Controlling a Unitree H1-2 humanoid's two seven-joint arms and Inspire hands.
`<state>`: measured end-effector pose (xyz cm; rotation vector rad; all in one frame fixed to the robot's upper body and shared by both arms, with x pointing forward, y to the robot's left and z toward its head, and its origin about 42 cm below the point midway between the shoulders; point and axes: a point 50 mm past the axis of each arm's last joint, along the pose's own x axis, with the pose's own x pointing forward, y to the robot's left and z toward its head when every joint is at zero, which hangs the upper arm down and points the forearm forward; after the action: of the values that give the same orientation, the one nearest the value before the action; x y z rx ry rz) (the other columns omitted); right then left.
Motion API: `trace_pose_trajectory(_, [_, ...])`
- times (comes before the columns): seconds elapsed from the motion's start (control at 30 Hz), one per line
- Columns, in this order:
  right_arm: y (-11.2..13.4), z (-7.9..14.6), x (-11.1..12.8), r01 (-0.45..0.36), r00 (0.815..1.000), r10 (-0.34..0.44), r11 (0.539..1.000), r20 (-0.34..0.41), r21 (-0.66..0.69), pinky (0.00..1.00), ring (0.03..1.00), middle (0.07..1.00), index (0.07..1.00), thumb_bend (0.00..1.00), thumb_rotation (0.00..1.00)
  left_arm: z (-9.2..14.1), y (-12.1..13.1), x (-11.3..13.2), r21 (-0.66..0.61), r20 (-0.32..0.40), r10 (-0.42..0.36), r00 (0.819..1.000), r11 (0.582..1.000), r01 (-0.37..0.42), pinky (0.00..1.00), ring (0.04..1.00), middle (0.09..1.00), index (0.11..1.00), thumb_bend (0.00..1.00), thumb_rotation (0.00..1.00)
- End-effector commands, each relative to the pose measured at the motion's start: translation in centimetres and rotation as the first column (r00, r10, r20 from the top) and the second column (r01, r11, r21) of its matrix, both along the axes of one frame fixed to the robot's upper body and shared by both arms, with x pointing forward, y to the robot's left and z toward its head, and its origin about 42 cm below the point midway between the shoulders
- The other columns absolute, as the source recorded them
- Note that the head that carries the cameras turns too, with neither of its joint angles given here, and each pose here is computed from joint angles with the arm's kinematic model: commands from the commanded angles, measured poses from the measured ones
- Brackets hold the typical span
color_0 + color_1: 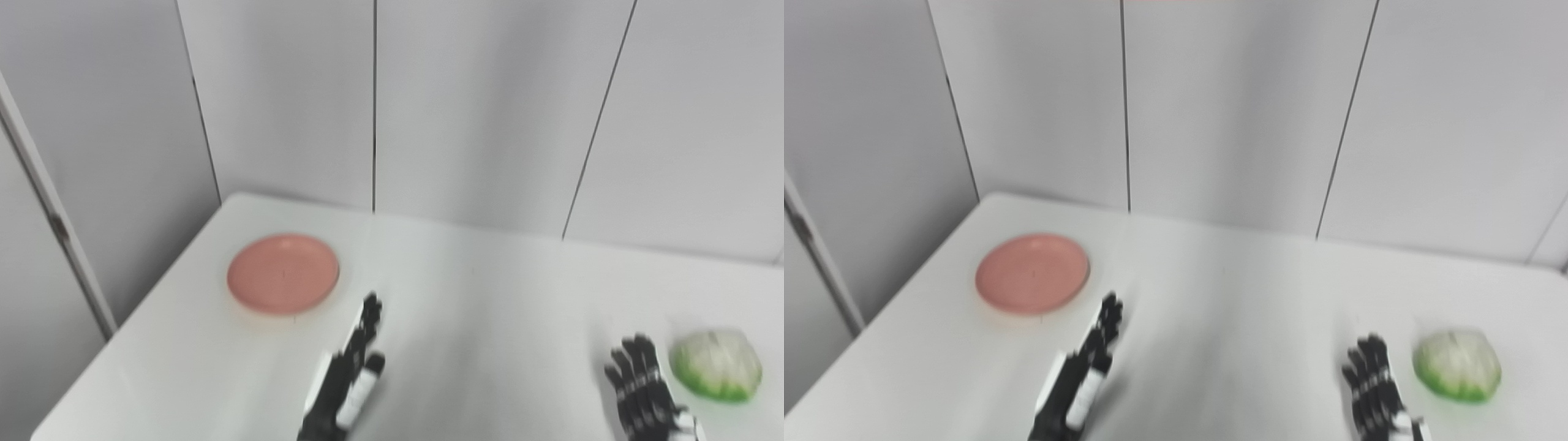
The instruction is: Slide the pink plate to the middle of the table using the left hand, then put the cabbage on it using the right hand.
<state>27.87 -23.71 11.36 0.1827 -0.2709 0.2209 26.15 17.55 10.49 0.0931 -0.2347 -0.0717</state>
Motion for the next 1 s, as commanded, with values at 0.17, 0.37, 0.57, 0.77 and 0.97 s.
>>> trace_pose_trajectory(0.17, [-4.5,-6.7,-0.2,0.081,0.966,-0.091,0.995,-0.242,-0.053,1.0,1.0,1.0,1.0,0.7,1.0,-3.1,-2.4,0.1,-0.02,-0.075,-0.027,0.997,0.999,0.026,1.0,1.0,1.0,1.0,0.85,0.98])
trace_pose_trajectory(0.37, [-4.7,-7.1,-0.2,0.072,0.965,-0.085,0.995,-0.249,-0.063,1.0,1.0,1.0,1.0,0.69,1.0,-3.2,-2.6,0.0,-0.013,-0.062,-0.019,0.998,1.0,0.019,0.97,0.986,0.998,1.0,0.85,0.96])
trace_pose_trajectory(0.57, [-4.5,-6.6,-0.4,0.068,0.965,-0.08,0.996,-0.249,-0.057,1.0,1.0,1.0,1.0,0.65,1.0,-2.7,-2.4,-0.2,-0.023,-0.058,-0.025,0.998,0.999,0.024,0.99,0.993,1.0,1.0,0.86,0.96])
trace_pose_trajectory(0.77, [-4.0,-5.8,-0.5,0.071,0.968,-0.083,0.996,-0.238,-0.058,1.0,1.0,1.0,1.0,0.68,1.0,-1.7,-1.6,-0.1,-0.043,-0.034,-0.007,0.999,0.999,0.006,1.0,1.0,1.0,1.0,0.83,0.97])
trace_pose_trajectory(0.97, [-4.0,-5.0,-0.5,0.072,0.968,-0.086,0.995,-0.235,-0.068,1.0,1.0,0.999,1.0,0.73,1.0,0.6,-1.2,0.9,-0.107,0.053,0.007,0.999,0.994,-0.001,1.0,1.0,0.997,0.969,0.84,0.99])
